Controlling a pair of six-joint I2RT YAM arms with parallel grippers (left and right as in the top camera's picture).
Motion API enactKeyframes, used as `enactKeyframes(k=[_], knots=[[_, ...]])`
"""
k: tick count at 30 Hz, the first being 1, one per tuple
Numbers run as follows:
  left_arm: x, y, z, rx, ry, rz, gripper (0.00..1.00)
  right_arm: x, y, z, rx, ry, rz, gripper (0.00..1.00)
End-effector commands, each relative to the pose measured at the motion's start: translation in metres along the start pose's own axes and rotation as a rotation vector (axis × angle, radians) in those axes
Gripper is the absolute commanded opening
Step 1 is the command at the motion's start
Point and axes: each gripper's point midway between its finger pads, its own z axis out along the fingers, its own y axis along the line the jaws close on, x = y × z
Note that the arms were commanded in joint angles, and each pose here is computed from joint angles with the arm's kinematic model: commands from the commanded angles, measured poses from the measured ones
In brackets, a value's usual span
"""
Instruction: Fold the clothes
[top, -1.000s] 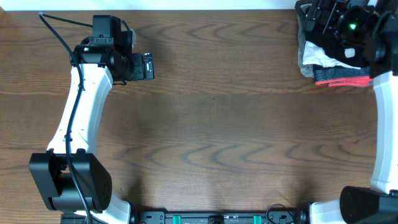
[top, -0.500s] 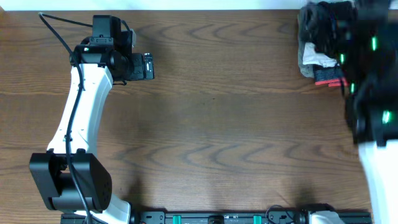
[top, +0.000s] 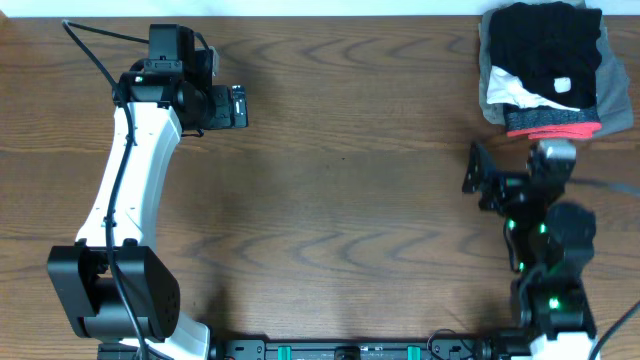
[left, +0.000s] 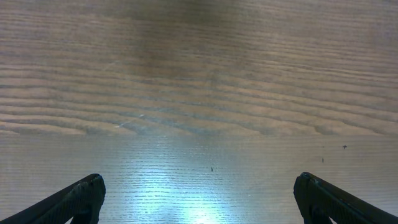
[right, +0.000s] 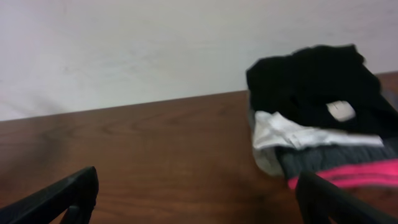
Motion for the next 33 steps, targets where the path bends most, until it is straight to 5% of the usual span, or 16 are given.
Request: enactKeyframes(k=[1, 20, 26, 33], knots=[[-0.003, 0.002, 0.000, -0.009, -0.005, 0.004, 0.98, 0.020, -0.011, -0.011, 0.015, -0.014, 0.047, 0.99], [-0.003, 0.002, 0.000, -0.009, -0.005, 0.004, 0.98, 0.105, -0.042, -0.034, 0.080, 0.016, 0.058, 0.99], [-0.003, 0.002, 0.000, -0.009, -0.005, 0.004, 0.98, 0.078, -0.034, -0.042, 0.047, -0.105, -0.061, 0.99], [-0.003, 0.002, 0.000, -0.009, -0.005, 0.004, 0.98, 0.087, -0.039, -0.039, 0.069, -0.059, -0.150, 0.99]])
